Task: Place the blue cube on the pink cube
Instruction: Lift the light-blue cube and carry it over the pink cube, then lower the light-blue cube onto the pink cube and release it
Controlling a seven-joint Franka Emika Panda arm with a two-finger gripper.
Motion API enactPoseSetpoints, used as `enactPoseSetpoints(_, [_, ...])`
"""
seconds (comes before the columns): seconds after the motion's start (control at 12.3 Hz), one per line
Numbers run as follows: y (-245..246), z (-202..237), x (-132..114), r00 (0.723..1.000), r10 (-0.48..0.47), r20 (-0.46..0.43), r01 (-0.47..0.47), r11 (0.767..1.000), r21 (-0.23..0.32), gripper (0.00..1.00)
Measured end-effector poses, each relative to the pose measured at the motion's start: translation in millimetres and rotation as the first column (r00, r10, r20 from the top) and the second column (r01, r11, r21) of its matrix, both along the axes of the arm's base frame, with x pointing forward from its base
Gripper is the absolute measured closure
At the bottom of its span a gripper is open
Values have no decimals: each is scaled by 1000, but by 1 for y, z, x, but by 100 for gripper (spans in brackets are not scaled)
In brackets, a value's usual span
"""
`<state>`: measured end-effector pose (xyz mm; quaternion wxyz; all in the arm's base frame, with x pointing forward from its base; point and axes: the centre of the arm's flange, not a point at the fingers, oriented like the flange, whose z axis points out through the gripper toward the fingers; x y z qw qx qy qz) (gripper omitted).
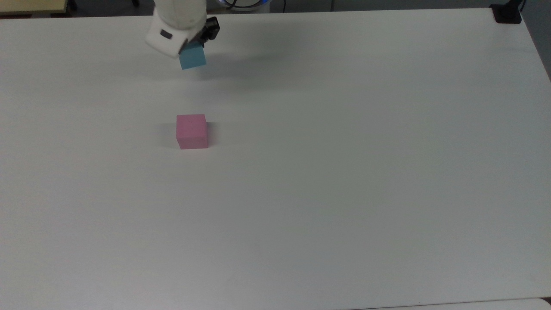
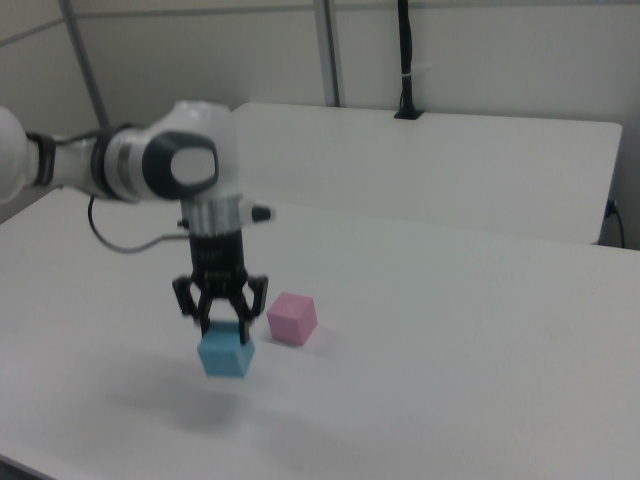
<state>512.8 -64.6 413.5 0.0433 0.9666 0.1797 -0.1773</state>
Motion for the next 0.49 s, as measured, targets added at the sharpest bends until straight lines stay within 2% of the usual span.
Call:
enactPoseSetpoints(0.16, [-12,66,30,995,-57,87,55,998,34,42])
enactPoseSetpoints(0.24, [-16,84,49,988,-81,128,78,996,32,42])
enactPoseSetpoints(0.32, [-19,87,70,983,-102,152,100,995,21,42])
enactPoseSetpoints(0.49, [-21,62,109,979,-143,147,145,989,-3,42])
